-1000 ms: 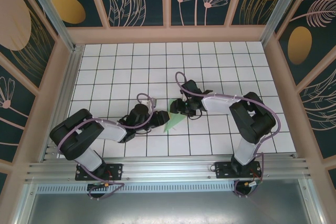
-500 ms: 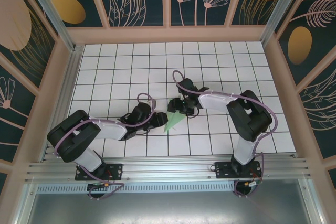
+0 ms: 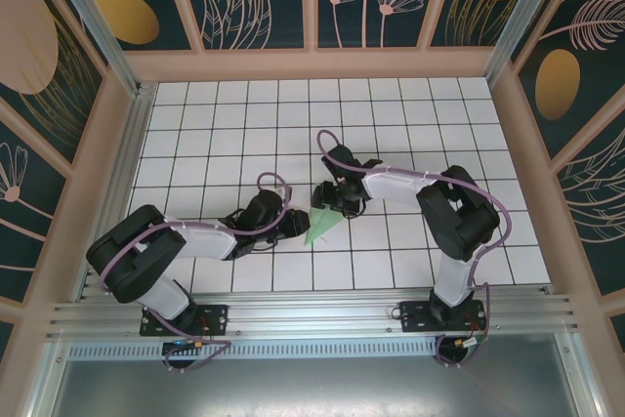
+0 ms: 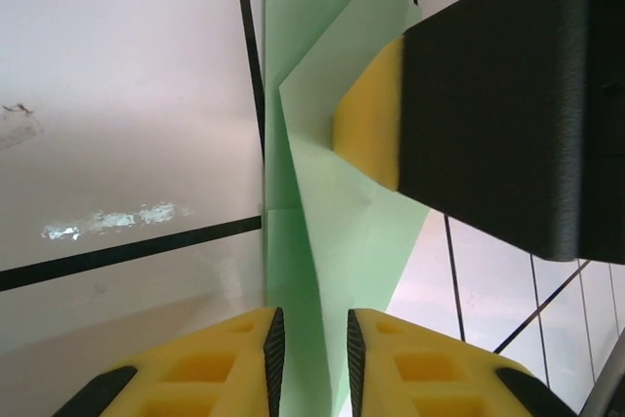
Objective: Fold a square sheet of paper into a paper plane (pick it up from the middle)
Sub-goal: Fourth fold the wing at the center of the table.
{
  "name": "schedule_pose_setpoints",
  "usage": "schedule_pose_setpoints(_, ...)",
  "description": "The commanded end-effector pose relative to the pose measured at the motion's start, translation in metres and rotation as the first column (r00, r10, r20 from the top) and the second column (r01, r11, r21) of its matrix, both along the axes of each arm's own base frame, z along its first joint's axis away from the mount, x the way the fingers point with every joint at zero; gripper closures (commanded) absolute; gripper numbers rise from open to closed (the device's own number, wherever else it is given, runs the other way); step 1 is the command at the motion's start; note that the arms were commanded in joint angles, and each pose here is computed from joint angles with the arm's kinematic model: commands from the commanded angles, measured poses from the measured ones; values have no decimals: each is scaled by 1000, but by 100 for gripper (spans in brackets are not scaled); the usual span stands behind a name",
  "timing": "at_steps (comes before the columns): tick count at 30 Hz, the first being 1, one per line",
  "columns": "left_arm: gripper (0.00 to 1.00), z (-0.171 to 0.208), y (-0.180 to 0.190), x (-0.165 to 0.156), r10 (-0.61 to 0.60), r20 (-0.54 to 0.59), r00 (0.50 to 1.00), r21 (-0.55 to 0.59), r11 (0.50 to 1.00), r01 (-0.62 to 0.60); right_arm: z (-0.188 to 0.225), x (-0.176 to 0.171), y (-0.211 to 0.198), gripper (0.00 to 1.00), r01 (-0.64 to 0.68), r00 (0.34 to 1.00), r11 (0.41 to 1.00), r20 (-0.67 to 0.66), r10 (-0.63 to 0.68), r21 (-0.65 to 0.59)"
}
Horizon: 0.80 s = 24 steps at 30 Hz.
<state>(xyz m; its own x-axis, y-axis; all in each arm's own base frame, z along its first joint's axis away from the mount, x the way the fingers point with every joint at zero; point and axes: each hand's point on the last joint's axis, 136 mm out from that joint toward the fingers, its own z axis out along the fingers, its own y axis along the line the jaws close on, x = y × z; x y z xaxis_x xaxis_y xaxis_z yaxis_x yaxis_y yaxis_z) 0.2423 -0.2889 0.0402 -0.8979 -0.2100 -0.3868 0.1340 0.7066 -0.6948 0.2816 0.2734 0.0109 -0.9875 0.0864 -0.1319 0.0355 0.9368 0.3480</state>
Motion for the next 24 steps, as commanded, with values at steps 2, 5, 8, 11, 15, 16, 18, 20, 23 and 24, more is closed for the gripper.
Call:
schedule_pose_setpoints(2, 76, 19, -9, -3, -23, 33, 999, -91, 996, 26, -75, -40, -67, 36, 14, 987, 949, -150, -65, -315)
schedule_pose_setpoints(5, 81, 25, -18, -6, -54, 37, 998, -143, 988, 58, -76, -41, -67, 35, 13, 986, 948, -153, -65, -318)
schedule_pose_setpoints(8, 86, 25, -24, -8, -78, 30, 997, -162, 983, 82, -77, -42, -67, 35, 16, 985, 948, -160, -71, -318)
schedule_pose_setpoints(11, 89, 20, -27, -9, -93, 15, 996, -160, 983, 94, -80, -43, -67, 35, 18, 982, 947, -170, -77, -321)
schedule_pose_setpoints(15, 91, 11, -27, -11, -100, -6, 995, -138, 986, 98, -83, -44, -67, 36, 19, 980, 945, -182, -83, -326)
schedule_pose_setpoints(16, 91, 9, -27, -12, -102, -14, 995, -135, 986, 99, -84, -45, -67, 36, 18, 979, 945, -186, -83, -327)
schedule_pose_setpoints(18, 92, 7, -28, -14, -107, -22, 994, -133, 986, 103, -84, -45, -67, 36, 20, 978, 944, -188, -87, -329)
schedule_pose_setpoints(20, 92, 4, -28, -14, -108, -30, 994, -119, 987, 104, -85, -46, -67, 36, 20, 977, 943, -192, -88, -331)
schedule_pose_setpoints(23, 92, -1, -27, -14, -107, -40, 993, -100, 990, 103, -86, -46, -67, 36, 22, 976, 944, -195, -91, -331)
schedule_pose_setpoints(24, 92, -2, -26, -13, -102, -42, 994, -91, 991, 98, -86, -46, -67, 36, 22, 976, 943, -196, -92, -332)
